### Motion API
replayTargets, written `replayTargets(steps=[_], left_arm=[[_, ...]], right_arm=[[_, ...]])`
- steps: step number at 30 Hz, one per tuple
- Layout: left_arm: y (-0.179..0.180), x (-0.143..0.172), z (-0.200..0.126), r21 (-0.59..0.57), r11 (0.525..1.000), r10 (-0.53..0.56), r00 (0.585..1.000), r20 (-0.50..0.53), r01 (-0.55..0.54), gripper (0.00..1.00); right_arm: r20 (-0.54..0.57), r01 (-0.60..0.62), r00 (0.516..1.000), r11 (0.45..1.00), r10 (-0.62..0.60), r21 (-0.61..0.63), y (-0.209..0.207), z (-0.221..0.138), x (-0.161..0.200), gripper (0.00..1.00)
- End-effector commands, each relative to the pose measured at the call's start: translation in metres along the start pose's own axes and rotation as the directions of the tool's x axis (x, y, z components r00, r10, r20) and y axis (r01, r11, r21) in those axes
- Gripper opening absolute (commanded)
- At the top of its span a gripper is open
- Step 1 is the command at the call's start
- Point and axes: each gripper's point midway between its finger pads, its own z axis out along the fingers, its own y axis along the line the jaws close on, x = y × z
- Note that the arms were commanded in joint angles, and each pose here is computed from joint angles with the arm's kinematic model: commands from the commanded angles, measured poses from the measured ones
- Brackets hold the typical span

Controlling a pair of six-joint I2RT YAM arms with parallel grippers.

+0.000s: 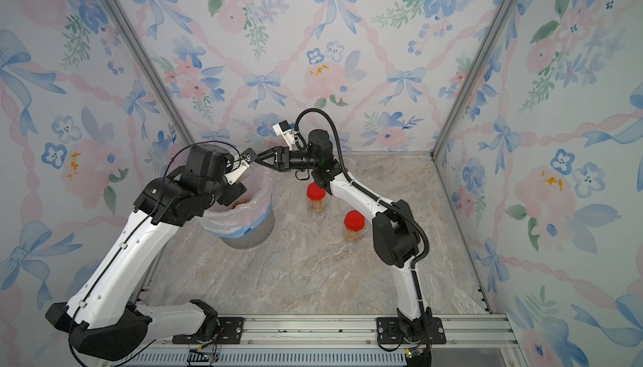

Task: Empty moldy peanuts from jars
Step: Adjust the jar.

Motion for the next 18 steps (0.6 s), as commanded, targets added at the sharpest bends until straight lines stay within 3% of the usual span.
replayTargets(steps=[1, 12, 18], left_arm=[[0.008, -0.009, -0.007, -0.026, 0.998, -0.053, 0.997, 0.048, 0.054, 0.08], [0.009, -0.018, -0.01, -0.006, 0.997, -0.071, 0.994, 0.08, 0.072, 0.07], [0.008, -0.024, -0.016, 0.02, 0.995, -0.104, 0.988, 0.117, 0.103, 0.07]], right_arm=[[-0.005, 0.078, 0.997, 0.996, -0.079, -0.053, 0.047, -0.001, -0.007, 0.69], [0.035, 0.092, 0.995, 0.994, -0.09, -0.054, 0.054, -0.009, -0.013, 0.73], [0.116, 0.072, 0.991, 0.996, -0.065, -0.054, 0.049, -0.028, -0.03, 0.83]])
